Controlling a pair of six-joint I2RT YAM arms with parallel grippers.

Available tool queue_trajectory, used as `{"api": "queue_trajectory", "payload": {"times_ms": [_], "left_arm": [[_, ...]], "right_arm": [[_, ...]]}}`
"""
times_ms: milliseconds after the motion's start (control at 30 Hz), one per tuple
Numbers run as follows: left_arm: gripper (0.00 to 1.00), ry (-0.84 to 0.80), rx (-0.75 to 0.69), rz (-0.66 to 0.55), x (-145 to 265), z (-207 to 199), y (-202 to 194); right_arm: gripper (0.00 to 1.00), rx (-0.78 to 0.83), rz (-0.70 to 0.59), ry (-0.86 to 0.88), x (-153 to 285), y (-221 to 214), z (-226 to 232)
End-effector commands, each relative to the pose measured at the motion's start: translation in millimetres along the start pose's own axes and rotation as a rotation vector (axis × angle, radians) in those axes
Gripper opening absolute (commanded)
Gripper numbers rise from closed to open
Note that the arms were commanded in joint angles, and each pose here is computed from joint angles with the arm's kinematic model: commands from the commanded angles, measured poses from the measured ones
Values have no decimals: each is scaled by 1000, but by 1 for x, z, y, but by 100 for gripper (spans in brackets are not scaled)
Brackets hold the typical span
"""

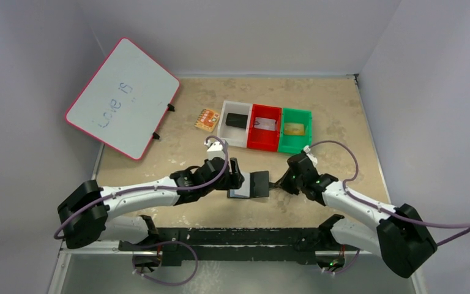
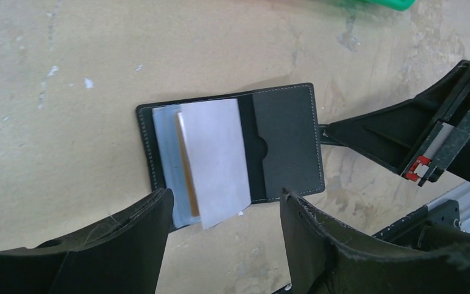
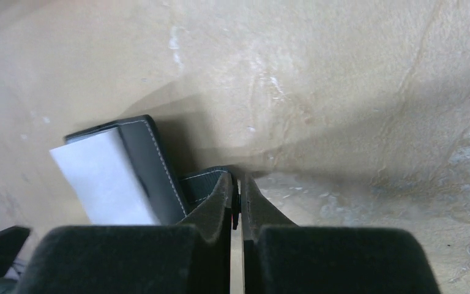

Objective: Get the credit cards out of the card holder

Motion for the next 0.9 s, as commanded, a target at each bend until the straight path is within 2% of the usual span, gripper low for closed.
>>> {"api": "queue_trajectory", "payload": {"times_ms": [0, 100, 167, 400, 567, 867], "left_arm": [[64, -122, -8, 33, -10, -31, 3], [60, -107, -23, 73, -21, -36, -3], [58, -27, 12, 25, -26, -28, -3], [59, 91, 110, -61, -24, -11, -3], [58, -51, 183, -25, -26, -18, -11], [52, 23, 135, 30, -30, -27, -14]], "right_arm": [[2, -3, -131, 106, 12, 18, 14], [6, 24, -164, 171, 15, 17, 14], [6, 33, -157, 178, 15, 15, 13], [0, 58, -81, 86, -3, 5, 2], [0, 63, -97, 97, -5, 5, 1], [0, 80, -132, 128, 1, 10, 6]]}}
Point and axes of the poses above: each gripper's point midway between its finger pads, its own x axis back along the fingers, its own z axis along the line the jaws close on, y = z × x, the point moved 9 cm from there along x, back along the fingers, and after that the axes turned 11 degrees about x, right-handed, at the moved point
